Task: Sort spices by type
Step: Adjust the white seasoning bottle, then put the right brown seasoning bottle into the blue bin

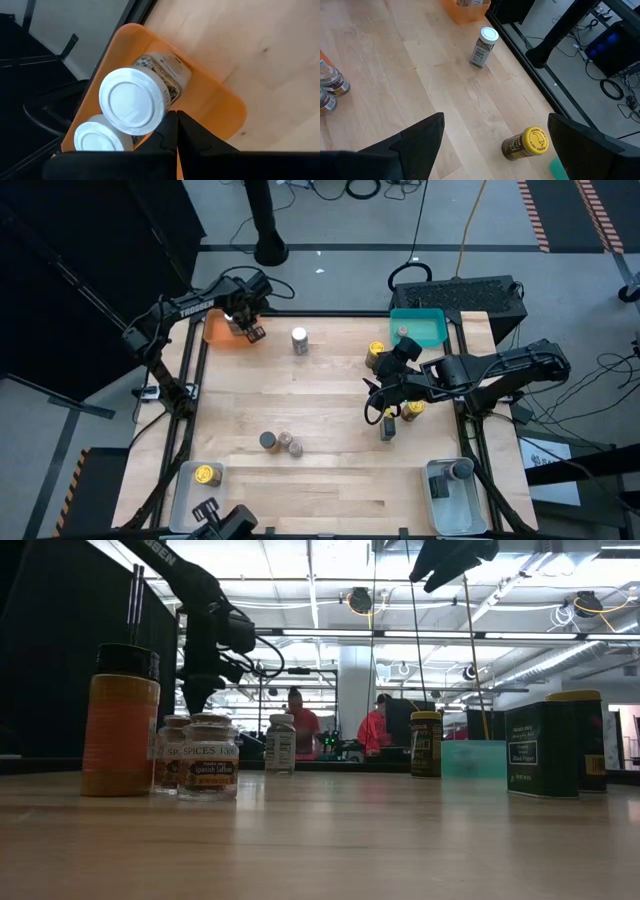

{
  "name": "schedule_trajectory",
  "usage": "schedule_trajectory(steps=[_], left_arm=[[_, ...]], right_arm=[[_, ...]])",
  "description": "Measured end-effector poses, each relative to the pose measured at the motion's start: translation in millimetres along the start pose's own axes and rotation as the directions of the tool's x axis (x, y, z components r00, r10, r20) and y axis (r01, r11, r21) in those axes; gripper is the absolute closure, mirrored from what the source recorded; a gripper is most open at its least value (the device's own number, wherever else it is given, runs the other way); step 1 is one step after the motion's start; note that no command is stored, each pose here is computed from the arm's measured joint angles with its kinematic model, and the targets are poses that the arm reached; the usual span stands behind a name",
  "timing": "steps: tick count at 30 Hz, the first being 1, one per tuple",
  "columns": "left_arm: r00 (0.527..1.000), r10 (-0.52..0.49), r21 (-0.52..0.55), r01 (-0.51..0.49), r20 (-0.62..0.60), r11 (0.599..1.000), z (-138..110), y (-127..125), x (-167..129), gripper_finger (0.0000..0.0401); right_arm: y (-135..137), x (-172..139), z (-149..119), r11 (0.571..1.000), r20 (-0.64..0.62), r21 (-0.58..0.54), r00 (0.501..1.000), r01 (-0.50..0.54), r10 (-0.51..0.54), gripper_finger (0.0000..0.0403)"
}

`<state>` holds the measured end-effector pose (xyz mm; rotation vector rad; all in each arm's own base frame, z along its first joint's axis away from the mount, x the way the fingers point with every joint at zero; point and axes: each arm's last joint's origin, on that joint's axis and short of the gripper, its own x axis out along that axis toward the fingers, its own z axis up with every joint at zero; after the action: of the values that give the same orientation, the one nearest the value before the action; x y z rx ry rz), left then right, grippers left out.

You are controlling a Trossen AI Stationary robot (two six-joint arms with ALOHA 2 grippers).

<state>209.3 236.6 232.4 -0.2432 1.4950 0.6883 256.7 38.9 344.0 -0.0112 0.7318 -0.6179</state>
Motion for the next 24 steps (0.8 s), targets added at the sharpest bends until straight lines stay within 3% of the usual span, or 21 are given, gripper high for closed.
schedule_trajectory(steps=[16, 21, 24], left_arm=[[0.998, -0.014, -0.046, 0.017, 0.055, 0.999, 2.7, -6.6, -7.7, 0.0399], [0.992, -0.017, -0.076, 0.026, 0.124, 0.997, 0.2, -25.4, -30.6, 0.0394], [0.982, -0.031, -0.041, 0.040, 0.187, 0.998, -2.7, -47.3, -50.0, 0.0392]], right_arm=[[0.0, 0.0, 0.0, 1.000, 0.000, 0.005, 1.000, 0.000, 0.000, 0.0064], [0.8, -0.5, -0.3, 1.000, 0.000, 0.014, 1.000, -0.003, 0.003, 0.0064], [2.9, -2.5, -1.5, 1.000, 0.001, 0.023, 1.000, -0.011, 0.011, 0.0064]])
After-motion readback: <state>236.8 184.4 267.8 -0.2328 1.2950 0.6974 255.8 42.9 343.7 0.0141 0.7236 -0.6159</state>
